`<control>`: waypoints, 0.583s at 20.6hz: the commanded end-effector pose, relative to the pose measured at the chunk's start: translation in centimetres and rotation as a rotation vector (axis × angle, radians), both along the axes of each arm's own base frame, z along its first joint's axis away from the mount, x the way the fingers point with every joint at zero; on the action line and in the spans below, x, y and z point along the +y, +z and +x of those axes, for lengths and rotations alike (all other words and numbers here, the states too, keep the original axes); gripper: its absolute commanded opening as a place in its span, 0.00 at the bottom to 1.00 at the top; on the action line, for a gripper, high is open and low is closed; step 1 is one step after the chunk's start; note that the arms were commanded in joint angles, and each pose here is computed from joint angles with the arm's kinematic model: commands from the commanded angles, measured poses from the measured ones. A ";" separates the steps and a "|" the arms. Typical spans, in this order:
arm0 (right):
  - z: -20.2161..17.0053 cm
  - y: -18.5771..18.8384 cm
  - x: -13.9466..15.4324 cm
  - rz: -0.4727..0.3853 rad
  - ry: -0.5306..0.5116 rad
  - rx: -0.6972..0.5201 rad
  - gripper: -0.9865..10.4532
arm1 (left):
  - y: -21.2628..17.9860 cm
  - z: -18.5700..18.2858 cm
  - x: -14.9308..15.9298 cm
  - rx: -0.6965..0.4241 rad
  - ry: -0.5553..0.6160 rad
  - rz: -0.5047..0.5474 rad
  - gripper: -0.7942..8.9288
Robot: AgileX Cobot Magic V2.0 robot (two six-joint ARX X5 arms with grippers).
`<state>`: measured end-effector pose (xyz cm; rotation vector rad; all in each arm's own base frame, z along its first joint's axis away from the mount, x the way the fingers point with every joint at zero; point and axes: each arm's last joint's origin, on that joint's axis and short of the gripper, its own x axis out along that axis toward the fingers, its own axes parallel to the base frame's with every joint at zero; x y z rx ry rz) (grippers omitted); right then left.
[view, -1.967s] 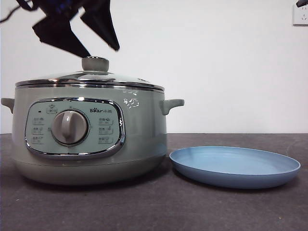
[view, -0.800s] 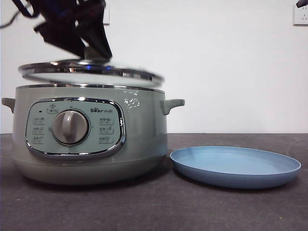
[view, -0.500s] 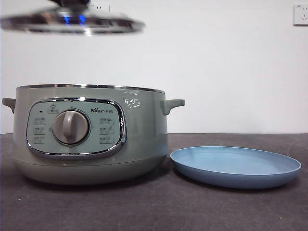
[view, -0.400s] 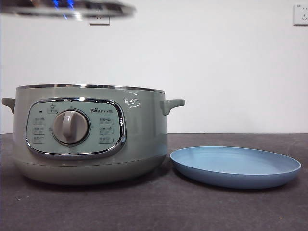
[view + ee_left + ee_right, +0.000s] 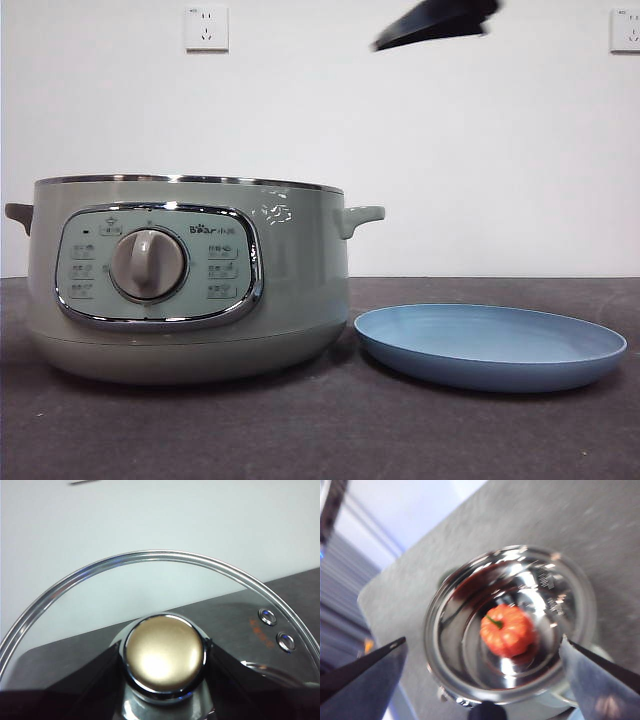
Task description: Take the pumpkin out from the steamer,put the pumpkin in the blue plate,close the lid
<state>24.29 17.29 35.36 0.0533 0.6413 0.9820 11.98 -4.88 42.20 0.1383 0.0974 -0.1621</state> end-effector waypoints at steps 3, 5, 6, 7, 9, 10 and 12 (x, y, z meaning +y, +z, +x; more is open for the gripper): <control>1.7 0.0 4.4 -0.163 0.080 0.013 0.53 | 1.0 -2.3 1.4 -0.084 0.086 -0.018 0.07; 2.3 0.2 6.5 -0.274 0.085 0.002 0.53 | 1.1 -3.0 1.9 -0.092 0.127 0.001 0.07; 2.6 0.1 7.7 -0.327 0.087 -0.011 0.53 | 1.1 -3.2 2.0 -0.093 0.149 0.006 0.07; 2.8 0.0 8.9 -0.370 0.085 -0.032 0.53 | 1.0 -3.4 2.1 -0.091 0.159 0.008 0.07; 3.1 -0.5 11.2 -0.440 0.064 -0.097 0.53 | 0.9 -3.5 2.2 -0.080 0.172 0.015 0.07; 3.1 -0.8 12.1 -0.475 0.045 -0.143 0.53 | 0.8 -3.5 2.2 -0.073 0.173 0.020 0.07; 3.2 -1.7 13.6 -0.505 0.044 -0.208 0.53 | 0.7 -3.5 2.2 -0.059 0.173 0.028 0.07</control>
